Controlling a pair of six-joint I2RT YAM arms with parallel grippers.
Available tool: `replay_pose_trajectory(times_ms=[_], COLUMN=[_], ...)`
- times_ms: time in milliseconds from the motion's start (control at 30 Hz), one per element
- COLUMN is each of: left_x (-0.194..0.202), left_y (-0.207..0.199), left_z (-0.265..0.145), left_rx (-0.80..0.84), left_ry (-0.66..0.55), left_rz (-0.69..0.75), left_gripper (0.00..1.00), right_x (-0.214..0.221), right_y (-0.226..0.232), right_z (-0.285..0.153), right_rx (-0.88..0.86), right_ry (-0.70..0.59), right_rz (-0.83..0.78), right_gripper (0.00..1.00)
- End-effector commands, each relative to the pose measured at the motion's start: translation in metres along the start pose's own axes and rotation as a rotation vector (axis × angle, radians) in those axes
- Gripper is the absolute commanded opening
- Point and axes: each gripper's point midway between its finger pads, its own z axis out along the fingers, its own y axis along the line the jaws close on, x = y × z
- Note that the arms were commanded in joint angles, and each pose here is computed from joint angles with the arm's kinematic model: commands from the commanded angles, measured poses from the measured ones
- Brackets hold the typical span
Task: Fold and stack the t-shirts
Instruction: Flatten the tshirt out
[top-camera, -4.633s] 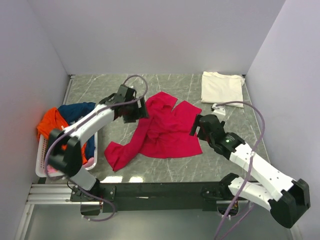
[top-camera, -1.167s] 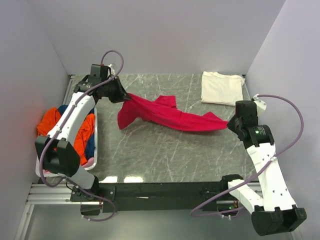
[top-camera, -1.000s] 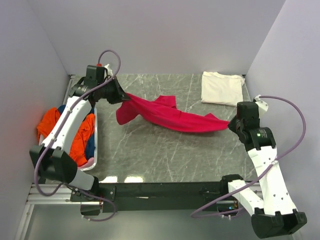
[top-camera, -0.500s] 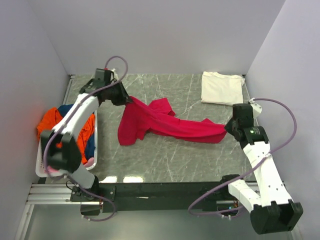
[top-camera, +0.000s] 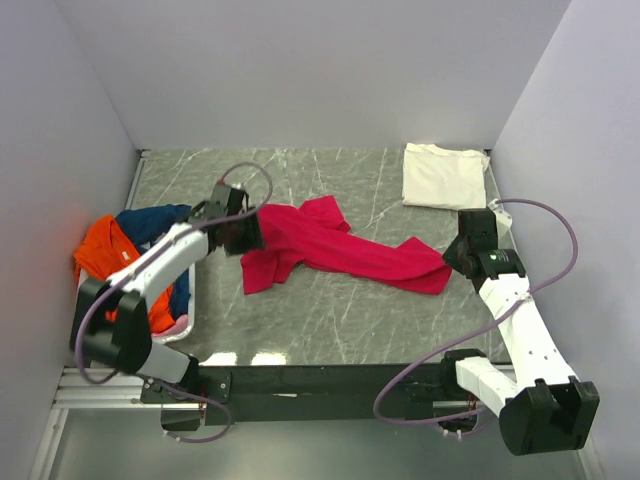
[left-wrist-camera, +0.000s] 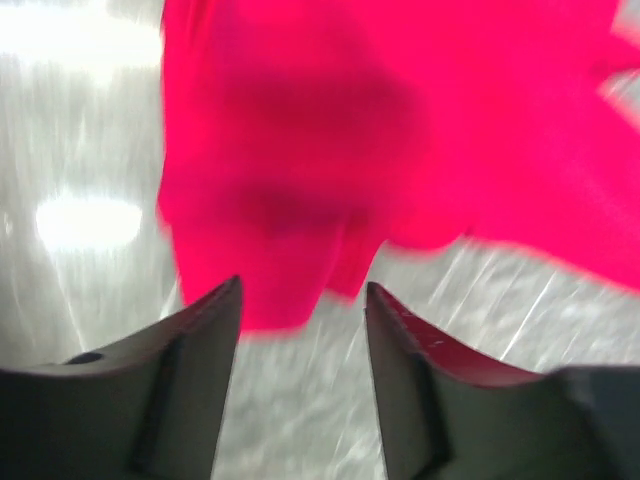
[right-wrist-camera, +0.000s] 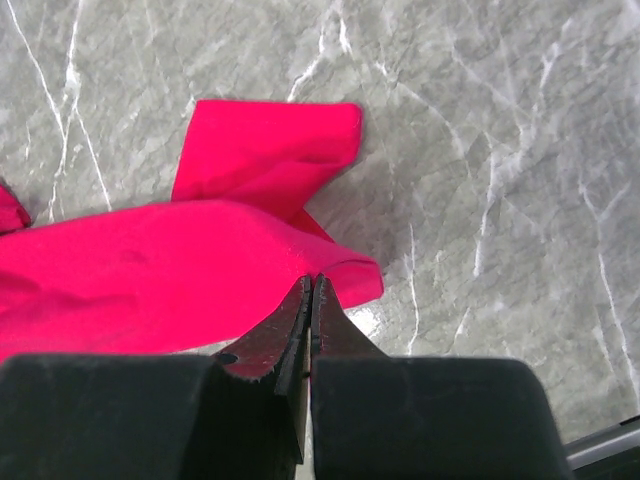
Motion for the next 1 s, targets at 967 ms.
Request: replay_pose_trajectory(times_ms=[967], left_x=[0.108], left_y=[0.074], left_z=[0.029], left_rx=[-0.223], left_ry=[0.170], left_rz=[-0.157], left_gripper=[0.40], right_x=[0.007], right_y=[0.005], right_z=[0.005], right_rx=[-0.055], right_ry=[0.000], right_rz=[0.015], right_gripper=[0.00])
